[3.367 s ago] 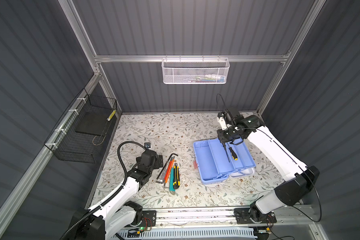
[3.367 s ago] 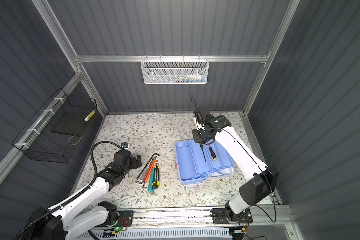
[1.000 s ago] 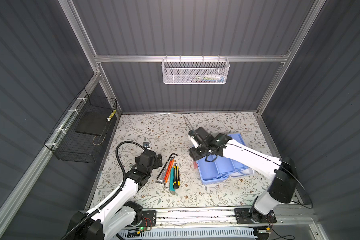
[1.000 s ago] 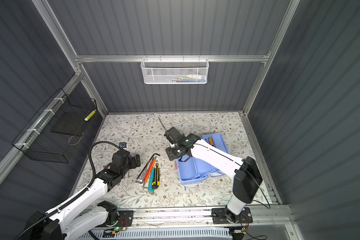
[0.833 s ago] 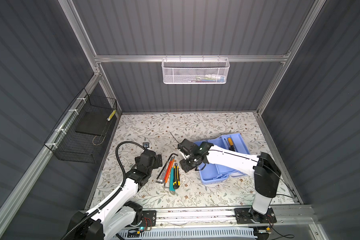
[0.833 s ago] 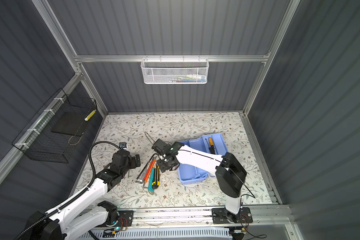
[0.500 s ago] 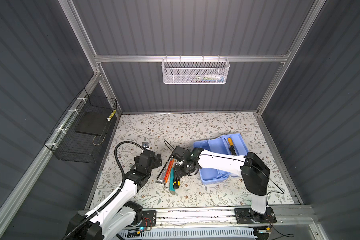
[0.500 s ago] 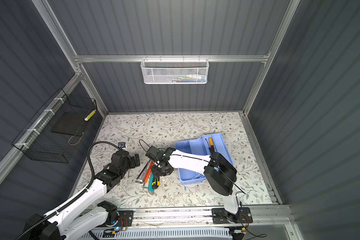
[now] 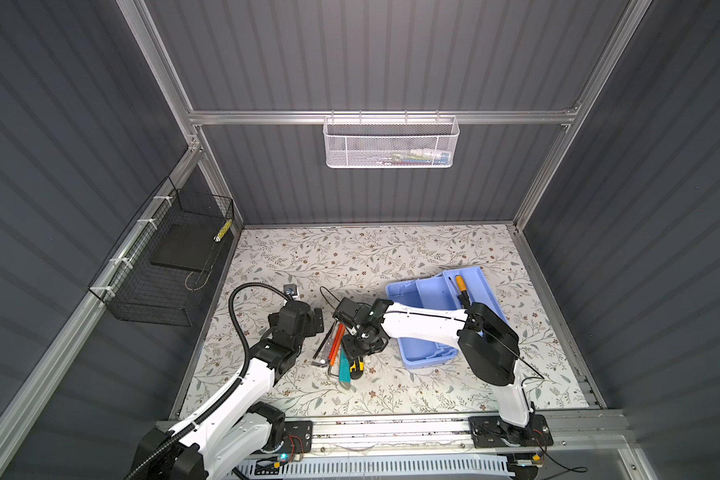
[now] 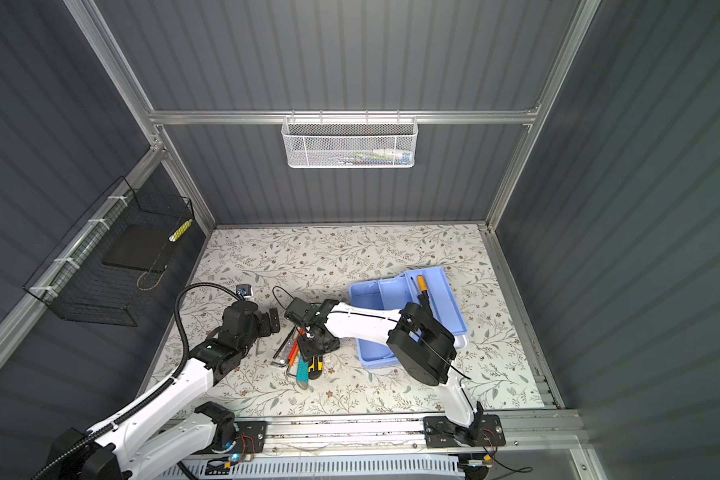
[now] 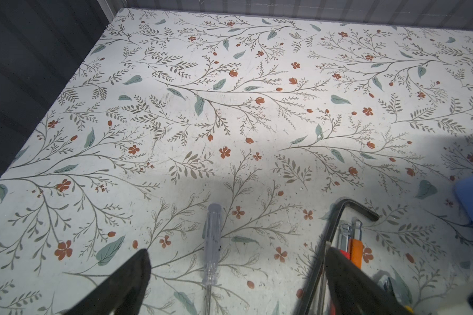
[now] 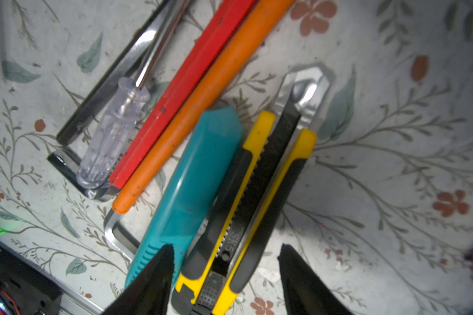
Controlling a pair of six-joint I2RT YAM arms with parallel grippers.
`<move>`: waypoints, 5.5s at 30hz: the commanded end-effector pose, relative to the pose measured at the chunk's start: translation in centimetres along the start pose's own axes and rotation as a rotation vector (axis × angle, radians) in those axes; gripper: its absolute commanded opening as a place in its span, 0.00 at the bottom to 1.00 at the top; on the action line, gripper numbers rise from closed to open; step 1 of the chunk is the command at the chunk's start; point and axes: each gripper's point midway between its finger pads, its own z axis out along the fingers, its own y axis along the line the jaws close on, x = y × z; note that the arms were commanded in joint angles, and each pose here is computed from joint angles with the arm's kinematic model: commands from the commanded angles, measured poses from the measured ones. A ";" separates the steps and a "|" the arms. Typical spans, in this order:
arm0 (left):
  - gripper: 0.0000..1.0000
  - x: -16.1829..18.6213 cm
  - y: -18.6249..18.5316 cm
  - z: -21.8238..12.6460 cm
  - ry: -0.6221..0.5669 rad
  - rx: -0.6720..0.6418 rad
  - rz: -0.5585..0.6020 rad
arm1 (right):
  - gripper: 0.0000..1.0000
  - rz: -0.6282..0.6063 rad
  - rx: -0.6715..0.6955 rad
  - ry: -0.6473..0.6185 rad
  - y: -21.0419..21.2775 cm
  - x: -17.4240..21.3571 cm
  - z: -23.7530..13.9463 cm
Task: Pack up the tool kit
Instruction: 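Lower the right gripper onto the yellow-and-black utility knife and close, then lift the yellow-and-black utility knife and carry it over the blue tray, then lower the utility knife into the tray compartment and open the right gripper, then move the right gripper back to the pile and grasp the teal utility knife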
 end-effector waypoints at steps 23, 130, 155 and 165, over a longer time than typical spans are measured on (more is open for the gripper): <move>0.99 0.5 0.6 -0.1 0.008 -0.020 -0.006 | 0.63 -0.173 0.228 0.047 -3.4 1.8 -0.5; 1.00 0.5 0.5 0.0 0.014 -0.019 -0.003 | 0.50 0.246 0.288 -0.206 -22.7 0.8 -16.3; 1.00 0.5 1.4 -0.5 -0.007 -0.050 -0.028 | 0.63 -0.149 0.055 -0.073 1.9 0.1 -3.8; 0.99 0.4 2.2 -1.1 -0.034 -0.077 -0.052 | 0.67 -0.171 0.080 0.025 2.9 1.8 0.0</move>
